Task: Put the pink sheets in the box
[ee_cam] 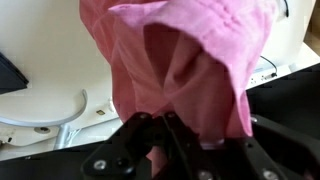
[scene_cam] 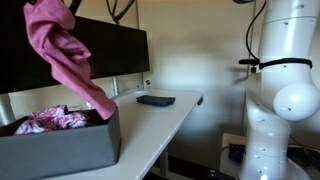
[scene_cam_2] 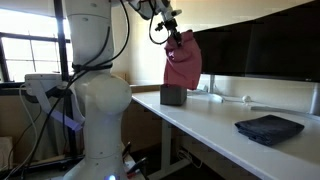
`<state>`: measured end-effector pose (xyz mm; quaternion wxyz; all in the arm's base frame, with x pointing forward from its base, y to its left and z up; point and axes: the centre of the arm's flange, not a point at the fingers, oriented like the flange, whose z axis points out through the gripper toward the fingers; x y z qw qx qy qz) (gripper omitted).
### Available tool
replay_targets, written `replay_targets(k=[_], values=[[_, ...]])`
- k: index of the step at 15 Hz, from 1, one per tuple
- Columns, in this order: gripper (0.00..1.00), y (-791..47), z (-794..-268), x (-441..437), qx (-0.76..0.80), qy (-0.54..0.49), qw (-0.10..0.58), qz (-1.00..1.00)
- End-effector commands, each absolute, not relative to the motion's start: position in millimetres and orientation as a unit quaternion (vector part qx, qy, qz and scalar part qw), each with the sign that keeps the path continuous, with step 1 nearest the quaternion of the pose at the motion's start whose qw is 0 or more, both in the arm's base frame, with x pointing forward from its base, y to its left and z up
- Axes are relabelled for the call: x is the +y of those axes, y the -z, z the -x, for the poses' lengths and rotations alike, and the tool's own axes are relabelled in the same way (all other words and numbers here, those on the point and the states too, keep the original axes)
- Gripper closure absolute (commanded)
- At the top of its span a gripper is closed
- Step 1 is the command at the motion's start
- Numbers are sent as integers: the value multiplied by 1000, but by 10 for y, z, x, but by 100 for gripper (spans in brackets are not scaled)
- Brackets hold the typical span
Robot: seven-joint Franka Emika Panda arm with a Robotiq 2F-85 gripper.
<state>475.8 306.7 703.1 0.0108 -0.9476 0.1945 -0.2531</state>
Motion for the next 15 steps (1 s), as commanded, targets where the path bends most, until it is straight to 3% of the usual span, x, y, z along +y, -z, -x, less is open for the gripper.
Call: replay_targets(k=[1, 6, 15], values=[[95, -7389, -5036, 3712, 208, 287, 9, 935], [96, -7240, -5232, 4070, 229, 297, 20, 927], [96, -6370, -5494, 3748, 277, 136, 121, 943]])
